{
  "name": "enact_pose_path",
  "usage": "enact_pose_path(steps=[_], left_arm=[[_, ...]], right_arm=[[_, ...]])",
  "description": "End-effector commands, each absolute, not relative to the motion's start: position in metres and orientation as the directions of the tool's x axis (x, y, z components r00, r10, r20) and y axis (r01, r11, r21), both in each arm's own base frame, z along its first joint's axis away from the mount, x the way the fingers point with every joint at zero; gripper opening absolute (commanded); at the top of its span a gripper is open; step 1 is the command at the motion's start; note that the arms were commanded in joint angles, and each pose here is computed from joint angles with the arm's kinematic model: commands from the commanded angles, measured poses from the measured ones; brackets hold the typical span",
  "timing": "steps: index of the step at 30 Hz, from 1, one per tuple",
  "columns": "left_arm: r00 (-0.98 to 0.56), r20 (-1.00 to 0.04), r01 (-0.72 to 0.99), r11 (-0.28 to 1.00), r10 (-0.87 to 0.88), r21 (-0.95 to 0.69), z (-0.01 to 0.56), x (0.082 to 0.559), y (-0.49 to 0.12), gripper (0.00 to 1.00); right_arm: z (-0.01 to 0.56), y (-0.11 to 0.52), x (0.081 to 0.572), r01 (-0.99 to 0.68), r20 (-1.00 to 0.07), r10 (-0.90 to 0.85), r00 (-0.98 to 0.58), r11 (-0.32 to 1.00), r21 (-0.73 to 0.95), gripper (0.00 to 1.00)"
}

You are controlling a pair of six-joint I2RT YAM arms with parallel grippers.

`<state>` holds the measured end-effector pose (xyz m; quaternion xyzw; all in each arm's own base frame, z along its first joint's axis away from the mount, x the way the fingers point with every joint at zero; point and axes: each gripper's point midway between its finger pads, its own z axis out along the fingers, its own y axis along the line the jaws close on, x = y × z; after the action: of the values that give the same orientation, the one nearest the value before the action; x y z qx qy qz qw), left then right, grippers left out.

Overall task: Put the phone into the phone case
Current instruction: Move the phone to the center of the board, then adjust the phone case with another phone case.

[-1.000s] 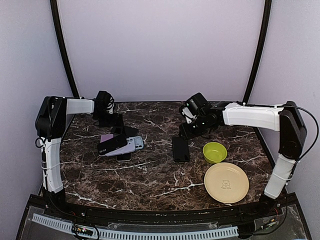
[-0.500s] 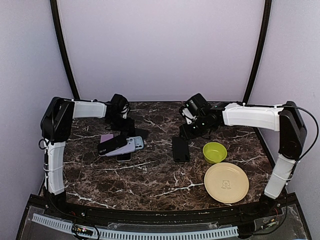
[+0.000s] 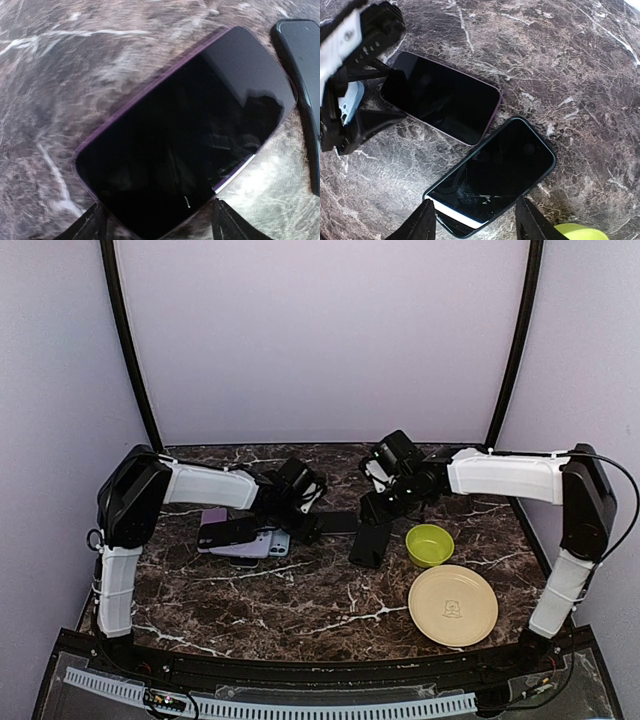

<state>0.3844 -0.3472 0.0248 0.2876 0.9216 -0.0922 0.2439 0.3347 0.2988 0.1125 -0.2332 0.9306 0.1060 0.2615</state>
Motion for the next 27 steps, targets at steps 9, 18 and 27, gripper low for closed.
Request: enact_pose_path(steps=[9, 18, 27], left_arm=[[-0.696, -0.552, 0.584, 0.809, 0.459, -0.064, 0.095, 0.398, -0.319, 0.86], [-0.722, -0.59, 0.48, 0.876, 0.361, -0.051, 0.15, 0.402, -0.23, 0.88], [-0.757, -0.54, 0.427, 0.904, 0.369, 0.018, 0.138, 0.388, -0.189, 0.89]], right_arm=[[0.125, 0.358, 0.369, -0.772, -0.603, -0.616, -0.507, 0.636, -0.001, 0.9], [0.079, 0.375, 0.451, -0.707, -0.577, -0.537, -0.616, 0.7, 0.103, 0.77], [0.021, 0.368, 0.473, -0.599, -0.472, -0.471, -0.745, 0.784, 0.163, 0.33]])
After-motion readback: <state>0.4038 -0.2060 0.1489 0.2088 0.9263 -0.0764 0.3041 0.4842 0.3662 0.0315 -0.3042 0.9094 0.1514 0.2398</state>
